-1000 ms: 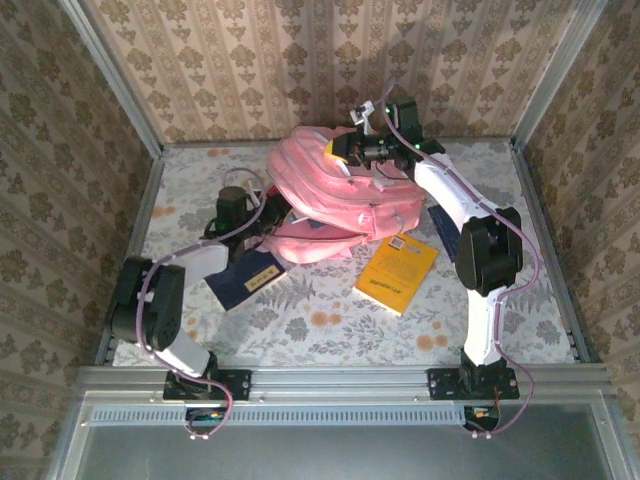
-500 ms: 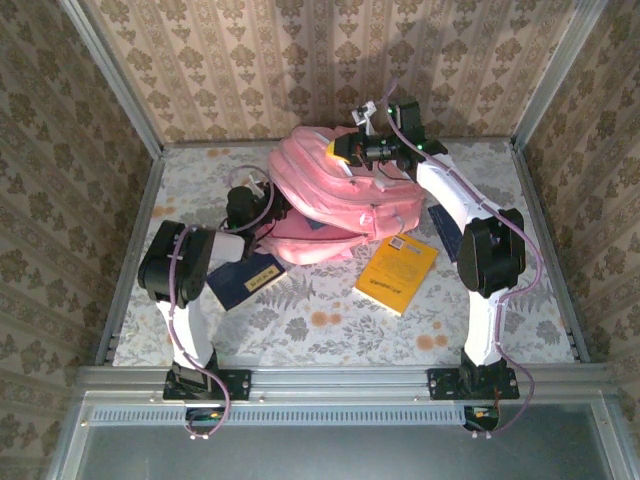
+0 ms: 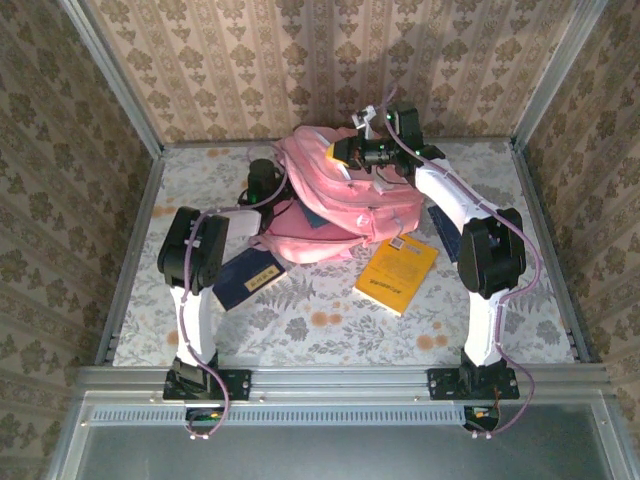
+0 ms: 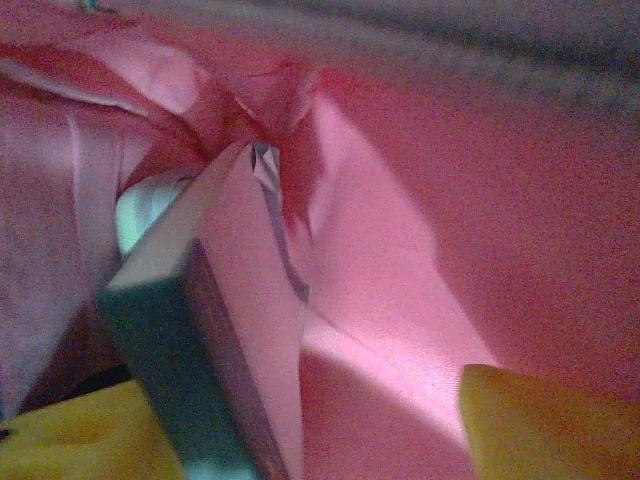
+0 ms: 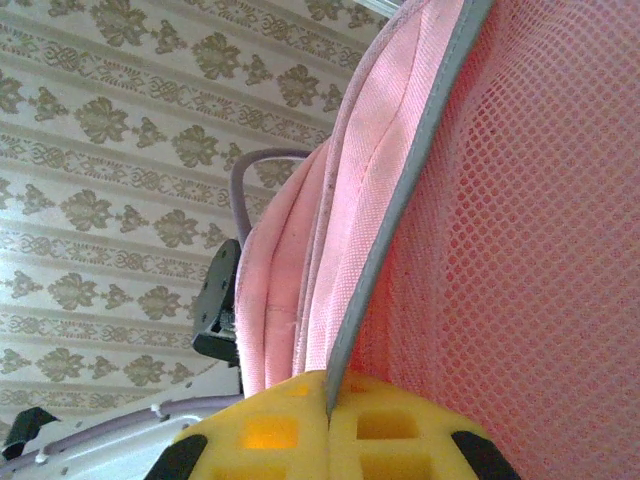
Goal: Pack the student bag
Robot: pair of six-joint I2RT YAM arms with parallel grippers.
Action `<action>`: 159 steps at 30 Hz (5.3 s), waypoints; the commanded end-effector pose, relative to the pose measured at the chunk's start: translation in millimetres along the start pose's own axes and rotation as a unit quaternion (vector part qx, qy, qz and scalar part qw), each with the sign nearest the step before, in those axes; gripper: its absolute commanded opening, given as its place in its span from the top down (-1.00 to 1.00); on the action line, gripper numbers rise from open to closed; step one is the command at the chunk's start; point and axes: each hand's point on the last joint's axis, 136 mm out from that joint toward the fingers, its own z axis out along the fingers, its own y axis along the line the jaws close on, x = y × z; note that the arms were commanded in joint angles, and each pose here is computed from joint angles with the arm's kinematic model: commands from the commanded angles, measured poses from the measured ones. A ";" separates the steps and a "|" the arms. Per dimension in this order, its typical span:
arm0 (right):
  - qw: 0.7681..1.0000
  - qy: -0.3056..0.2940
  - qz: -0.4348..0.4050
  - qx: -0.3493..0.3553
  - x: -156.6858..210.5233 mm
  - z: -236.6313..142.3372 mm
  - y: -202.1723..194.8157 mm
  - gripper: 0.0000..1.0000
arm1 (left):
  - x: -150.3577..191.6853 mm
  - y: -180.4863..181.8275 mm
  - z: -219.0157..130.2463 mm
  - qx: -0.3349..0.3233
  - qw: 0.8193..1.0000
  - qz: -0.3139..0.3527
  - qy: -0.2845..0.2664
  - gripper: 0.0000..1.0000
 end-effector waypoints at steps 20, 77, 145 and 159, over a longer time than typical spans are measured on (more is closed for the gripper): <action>0.980 -0.040 -0.099 0.171 7.1 -20.9 -26.9 0.76 | 16.3 21.4 -186.7 -0.205 0.974 0.085 -0.035 -0.84; 0.914 -0.127 0.263 0.281 249.3 -180.3 -217.8 0.06 | 314.0 92.3 -57.5 -0.274 0.774 0.382 0.423 -0.58; 0.922 -0.128 0.223 0.289 241.8 -183.7 -195.5 0.08 | 340.8 95.7 -71.8 -0.224 0.763 0.372 0.479 -0.52; 0.927 -0.105 0.245 0.262 244.8 -166.7 -198.6 0.55 | 336.7 84.7 -70.9 -0.208 0.777 0.362 0.472 -0.49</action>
